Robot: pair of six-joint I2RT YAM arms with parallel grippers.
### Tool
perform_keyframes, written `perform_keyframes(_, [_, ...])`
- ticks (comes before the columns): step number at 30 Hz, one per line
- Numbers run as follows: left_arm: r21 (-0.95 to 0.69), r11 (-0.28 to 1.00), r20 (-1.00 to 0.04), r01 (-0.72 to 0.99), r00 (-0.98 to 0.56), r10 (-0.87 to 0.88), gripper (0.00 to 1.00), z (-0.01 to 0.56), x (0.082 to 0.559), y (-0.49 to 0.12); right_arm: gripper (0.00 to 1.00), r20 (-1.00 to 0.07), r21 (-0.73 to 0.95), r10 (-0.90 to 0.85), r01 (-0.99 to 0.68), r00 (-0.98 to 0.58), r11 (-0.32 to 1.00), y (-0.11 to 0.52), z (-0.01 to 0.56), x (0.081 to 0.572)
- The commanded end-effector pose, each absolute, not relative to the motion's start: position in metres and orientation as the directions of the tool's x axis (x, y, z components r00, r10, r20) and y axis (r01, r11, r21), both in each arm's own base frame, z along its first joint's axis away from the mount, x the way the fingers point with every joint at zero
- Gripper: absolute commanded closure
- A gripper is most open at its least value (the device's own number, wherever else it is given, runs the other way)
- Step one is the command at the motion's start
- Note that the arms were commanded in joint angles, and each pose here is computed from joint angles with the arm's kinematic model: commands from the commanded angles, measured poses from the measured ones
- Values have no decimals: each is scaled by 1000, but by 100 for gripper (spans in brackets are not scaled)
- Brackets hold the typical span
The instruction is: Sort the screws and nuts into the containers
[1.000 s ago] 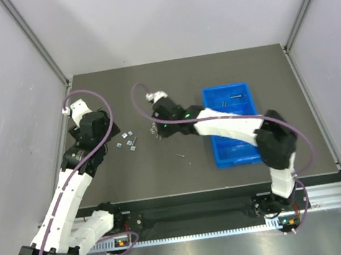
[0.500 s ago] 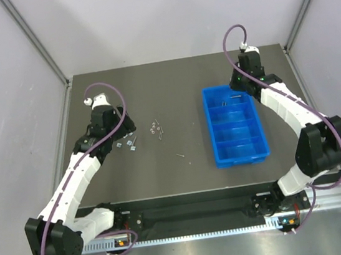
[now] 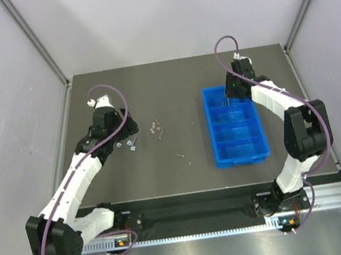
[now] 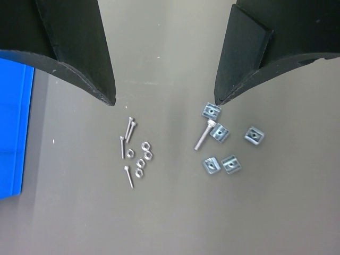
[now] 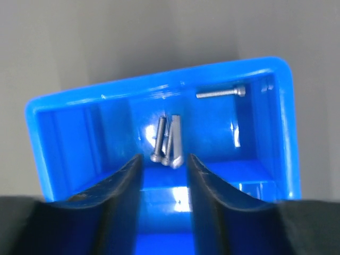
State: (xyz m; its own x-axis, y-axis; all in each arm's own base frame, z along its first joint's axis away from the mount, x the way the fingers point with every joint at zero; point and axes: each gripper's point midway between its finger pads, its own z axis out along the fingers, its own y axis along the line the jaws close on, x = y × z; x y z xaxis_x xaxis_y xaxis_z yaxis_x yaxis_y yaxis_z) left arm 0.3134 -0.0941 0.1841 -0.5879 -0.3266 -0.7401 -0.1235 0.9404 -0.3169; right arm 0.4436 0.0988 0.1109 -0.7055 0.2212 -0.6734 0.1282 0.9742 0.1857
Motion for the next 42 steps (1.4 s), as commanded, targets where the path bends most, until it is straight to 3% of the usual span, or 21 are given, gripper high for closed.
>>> perform_keyframes(1, [-356,933,-747,-49,-586,-315,21,184,314,-114,55,-733,201,211,90,-647,975,103,140,452])
perform_keyframes(2, [-352,935,-746,-37,-592,-305,21,182,313,-118,44,-735,208,209,78,-645,975,105,145,451])
perform_keyframes(5, [-326,945,-747,19,-618,-245,21,173,303,-143,26,-750,220,199,46,-631,974,107,165,441])
perform_keyframes(13, [-226,967,-711,121,-698,-80,23,133,270,-221,8,-792,255,223,24,-569,967,97,203,393])
perform_keyframes(20, [-133,952,-620,275,-773,137,24,87,255,-267,5,-789,261,220,11,-573,965,92,198,360])
perform_keyframes(25, [-155,988,-601,18,-795,-80,27,83,265,-273,4,-787,263,224,15,-576,965,89,189,350])
perform_keyframes(30, [-172,981,-683,-86,-707,-182,27,99,269,-302,3,-778,268,227,18,-585,963,91,184,351])
perform_keyframes(33, [-114,966,-669,-230,-701,-246,27,87,267,-298,3,-777,277,235,18,-584,961,92,184,351])
perform_keyframes(35, [16,955,-662,-295,-719,-211,28,69,258,-279,3,-777,278,235,17,-584,960,92,184,350])
perform_keyframes(36, [-17,933,-679,-360,-681,-275,29,74,260,-283,2,-778,279,236,17,-582,960,91,185,350])
perform_keyframes(42, [-17,906,-668,-423,-670,-325,29,53,249,-280,1,-783,272,235,22,-577,962,89,183,349])
